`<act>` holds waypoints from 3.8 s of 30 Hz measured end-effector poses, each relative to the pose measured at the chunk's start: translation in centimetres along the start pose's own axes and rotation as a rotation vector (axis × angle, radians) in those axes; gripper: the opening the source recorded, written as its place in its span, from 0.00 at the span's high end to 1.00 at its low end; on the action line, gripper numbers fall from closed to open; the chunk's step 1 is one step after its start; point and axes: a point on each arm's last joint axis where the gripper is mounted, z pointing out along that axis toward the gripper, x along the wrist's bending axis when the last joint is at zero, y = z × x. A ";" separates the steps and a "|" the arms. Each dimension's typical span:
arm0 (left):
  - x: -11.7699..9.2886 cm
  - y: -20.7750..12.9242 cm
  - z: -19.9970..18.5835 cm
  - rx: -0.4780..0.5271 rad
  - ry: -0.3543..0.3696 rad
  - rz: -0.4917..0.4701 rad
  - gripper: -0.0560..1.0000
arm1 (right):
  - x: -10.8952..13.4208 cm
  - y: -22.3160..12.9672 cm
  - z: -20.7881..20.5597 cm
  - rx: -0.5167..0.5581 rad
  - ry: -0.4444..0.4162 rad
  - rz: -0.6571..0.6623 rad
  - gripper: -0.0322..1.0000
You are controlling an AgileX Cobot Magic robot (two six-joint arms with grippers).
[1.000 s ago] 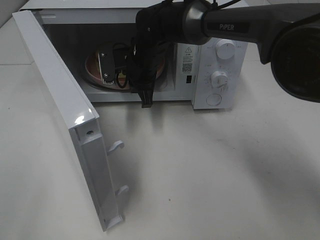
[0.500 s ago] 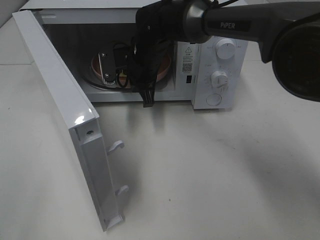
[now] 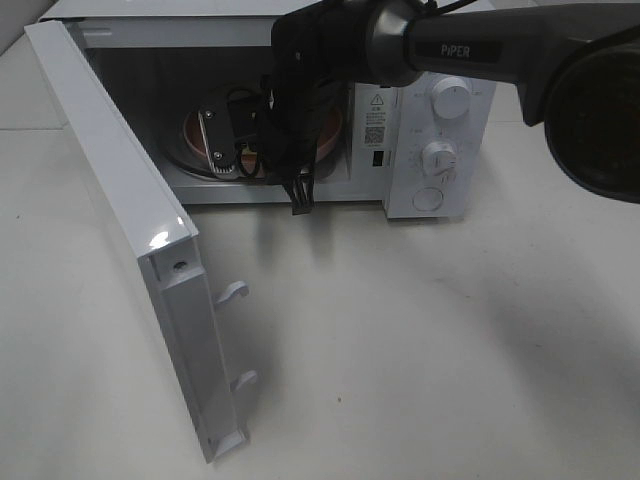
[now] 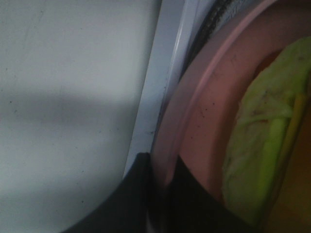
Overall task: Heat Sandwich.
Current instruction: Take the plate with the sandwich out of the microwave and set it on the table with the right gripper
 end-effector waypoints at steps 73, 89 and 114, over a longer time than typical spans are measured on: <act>0.0 0.0 0.0 0.000 0.000 0.000 0.01 | 18.4 -6.5 -19.2 -0.087 0.000 -0.355 0.90; 0.0 0.0 0.0 0.000 0.000 0.000 0.01 | 23.2 -8.6 -22.8 -0.089 -0.024 -0.301 0.90; 0.0 0.0 0.0 0.000 0.000 0.000 0.01 | 26.4 -12.0 -27.2 0.096 -0.052 0.012 0.90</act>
